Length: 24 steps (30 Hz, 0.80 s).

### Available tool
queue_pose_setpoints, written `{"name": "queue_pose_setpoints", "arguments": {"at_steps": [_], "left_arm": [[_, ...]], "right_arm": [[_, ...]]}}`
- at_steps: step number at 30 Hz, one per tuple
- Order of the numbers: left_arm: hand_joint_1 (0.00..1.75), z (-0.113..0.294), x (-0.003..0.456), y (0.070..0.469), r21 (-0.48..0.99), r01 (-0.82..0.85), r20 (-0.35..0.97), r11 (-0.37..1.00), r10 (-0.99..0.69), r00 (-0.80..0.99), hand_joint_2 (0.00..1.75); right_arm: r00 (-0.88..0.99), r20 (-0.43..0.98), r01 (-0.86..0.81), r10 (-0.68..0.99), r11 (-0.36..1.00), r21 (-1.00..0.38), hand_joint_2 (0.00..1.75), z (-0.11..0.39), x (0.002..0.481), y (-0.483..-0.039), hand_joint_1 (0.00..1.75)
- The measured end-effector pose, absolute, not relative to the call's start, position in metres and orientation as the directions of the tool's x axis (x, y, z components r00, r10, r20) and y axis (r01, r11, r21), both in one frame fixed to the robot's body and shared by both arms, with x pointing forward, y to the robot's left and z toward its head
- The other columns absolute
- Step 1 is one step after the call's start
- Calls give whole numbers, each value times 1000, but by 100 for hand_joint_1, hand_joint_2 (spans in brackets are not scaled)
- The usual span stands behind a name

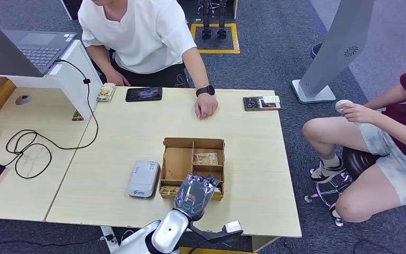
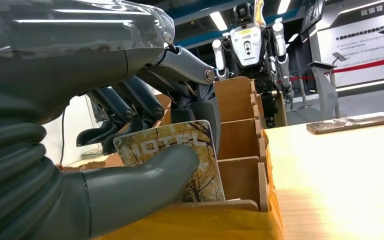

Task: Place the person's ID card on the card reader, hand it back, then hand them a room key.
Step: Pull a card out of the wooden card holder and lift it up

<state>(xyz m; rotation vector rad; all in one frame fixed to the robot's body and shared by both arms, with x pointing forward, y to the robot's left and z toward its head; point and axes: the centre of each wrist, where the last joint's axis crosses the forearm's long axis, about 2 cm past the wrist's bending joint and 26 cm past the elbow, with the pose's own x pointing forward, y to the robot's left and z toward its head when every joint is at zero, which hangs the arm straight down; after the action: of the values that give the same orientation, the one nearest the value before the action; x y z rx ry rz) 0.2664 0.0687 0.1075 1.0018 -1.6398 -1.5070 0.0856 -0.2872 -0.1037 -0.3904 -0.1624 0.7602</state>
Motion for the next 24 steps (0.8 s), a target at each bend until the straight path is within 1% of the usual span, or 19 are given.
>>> {"name": "queue_pose_setpoints", "arguments": {"at_steps": [5, 9, 13, 24], "left_arm": [[175, 108, 267, 70, 988, -128, 11, 82, -879, -476, 175], [175, 113, 269, 73, 964, -193, 63, 181, -866, -497, 175], [175, 127, 274, 78, 918, -265, 119, 295, -843, -525, 175], [175, 149, 270, 92, 816, -352, 188, 458, -786, -588, 175]], "right_arm": [[721, 6, -633, 693, 662, -401, 0, -104, 86, -287, 0], [732, 11, -620, 681, 673, -403, 0, -104, 85, -287, 0], [742, 15, -608, 670, 682, -405, 0, -104, 81, -287, 0], [766, 25, -580, 642, 708, -403, 0, -106, 70, -287, 0]]}}
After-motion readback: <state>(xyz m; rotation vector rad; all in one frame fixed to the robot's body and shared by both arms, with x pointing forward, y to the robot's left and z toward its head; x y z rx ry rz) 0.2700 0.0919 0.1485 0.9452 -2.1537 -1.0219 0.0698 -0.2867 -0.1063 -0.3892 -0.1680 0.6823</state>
